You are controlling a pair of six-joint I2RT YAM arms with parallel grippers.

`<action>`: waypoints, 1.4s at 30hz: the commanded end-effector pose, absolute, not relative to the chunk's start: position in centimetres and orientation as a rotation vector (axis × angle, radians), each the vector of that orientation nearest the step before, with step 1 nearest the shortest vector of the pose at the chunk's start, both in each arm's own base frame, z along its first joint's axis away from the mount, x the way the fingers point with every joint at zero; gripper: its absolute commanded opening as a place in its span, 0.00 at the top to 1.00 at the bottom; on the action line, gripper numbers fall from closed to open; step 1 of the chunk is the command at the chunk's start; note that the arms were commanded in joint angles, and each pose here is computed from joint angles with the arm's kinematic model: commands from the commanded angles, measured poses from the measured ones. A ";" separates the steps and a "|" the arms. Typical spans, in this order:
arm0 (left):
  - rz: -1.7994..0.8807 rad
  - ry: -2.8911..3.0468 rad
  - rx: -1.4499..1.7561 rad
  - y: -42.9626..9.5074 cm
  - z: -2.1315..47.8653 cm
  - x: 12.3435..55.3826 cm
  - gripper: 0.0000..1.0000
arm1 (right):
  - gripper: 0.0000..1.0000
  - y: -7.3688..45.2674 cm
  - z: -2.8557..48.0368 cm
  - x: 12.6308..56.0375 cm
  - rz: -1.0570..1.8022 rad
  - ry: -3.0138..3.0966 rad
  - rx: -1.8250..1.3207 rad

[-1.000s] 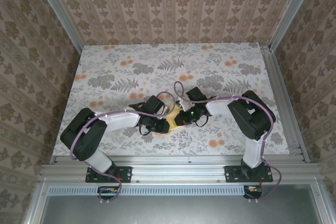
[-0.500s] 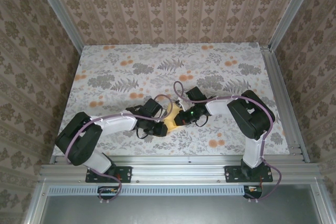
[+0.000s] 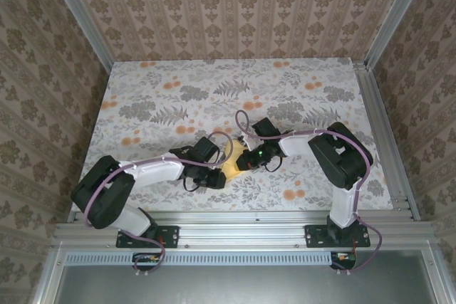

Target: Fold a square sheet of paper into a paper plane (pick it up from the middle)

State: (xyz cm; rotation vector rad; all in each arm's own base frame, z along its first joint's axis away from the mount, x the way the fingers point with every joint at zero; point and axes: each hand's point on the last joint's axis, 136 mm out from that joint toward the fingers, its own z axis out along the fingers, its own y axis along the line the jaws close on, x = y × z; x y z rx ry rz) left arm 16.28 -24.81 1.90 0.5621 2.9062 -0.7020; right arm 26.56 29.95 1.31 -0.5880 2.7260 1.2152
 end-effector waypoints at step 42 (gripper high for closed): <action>-0.519 2.879 0.605 -22.6 4.9 15.2 0.72 | 0.94 27.0 -2.7 24.9 1.043 2.911 -0.546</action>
